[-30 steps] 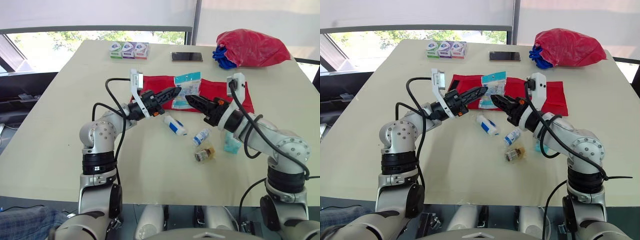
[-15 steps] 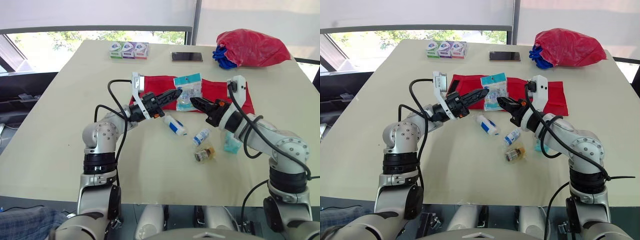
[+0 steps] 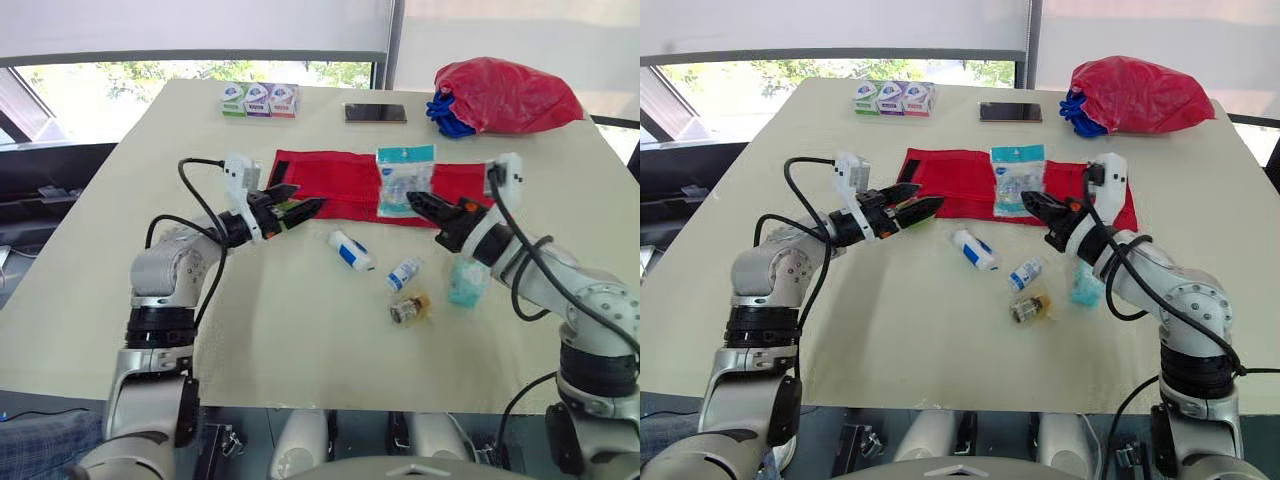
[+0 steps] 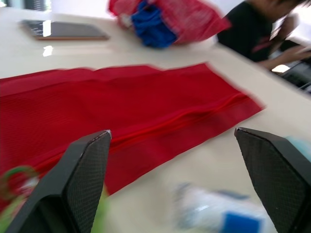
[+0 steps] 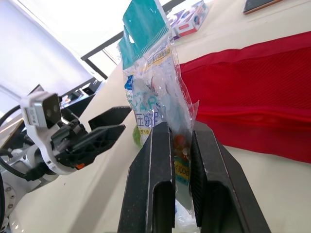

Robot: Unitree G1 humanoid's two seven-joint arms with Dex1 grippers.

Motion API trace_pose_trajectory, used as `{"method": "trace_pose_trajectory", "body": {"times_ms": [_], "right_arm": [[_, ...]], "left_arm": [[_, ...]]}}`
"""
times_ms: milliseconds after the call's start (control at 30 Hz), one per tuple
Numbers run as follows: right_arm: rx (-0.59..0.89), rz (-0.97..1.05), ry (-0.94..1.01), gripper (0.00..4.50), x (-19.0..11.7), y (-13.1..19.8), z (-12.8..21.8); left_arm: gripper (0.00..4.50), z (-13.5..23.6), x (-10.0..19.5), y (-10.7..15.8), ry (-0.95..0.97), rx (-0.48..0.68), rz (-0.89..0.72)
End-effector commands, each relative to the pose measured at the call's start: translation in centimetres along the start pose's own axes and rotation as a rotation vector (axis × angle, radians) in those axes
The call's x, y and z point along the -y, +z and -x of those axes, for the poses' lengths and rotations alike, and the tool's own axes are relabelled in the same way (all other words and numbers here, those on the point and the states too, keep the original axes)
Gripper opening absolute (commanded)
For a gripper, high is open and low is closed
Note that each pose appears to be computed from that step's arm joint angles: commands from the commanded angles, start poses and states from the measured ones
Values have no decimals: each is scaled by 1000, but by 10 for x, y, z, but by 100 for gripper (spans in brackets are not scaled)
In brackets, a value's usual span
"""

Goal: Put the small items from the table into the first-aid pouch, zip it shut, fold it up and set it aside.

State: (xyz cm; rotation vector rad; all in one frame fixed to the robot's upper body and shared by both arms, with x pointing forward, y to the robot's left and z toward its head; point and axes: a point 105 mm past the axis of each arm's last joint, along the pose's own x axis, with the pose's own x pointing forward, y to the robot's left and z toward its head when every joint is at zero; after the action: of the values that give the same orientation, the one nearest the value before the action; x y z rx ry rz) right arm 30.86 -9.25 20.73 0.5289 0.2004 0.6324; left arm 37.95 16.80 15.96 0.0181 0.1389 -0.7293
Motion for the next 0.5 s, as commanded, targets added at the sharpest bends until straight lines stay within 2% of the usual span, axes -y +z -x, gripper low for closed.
{"method": "trace_pose_trajectory", "body": {"times_ms": [33, 267, 367, 500], "right_arm": [[58, 27, 12, 0, -5, 11, 9], [68, 33, -1, 0, -4, 10, 10], [77, 32, -10, 0, -4, 9, 10], [83, 29, -17, 0, -4, 7, 11]], "left_arm": [[447, -5, -14, 6, 59, -36, -214], [447, -30, -33, 10, 127, -102, -469], [447, -42, -38, 20, 162, -106, -546], [447, -52, -47, 20, 212, -171, -626]]}}
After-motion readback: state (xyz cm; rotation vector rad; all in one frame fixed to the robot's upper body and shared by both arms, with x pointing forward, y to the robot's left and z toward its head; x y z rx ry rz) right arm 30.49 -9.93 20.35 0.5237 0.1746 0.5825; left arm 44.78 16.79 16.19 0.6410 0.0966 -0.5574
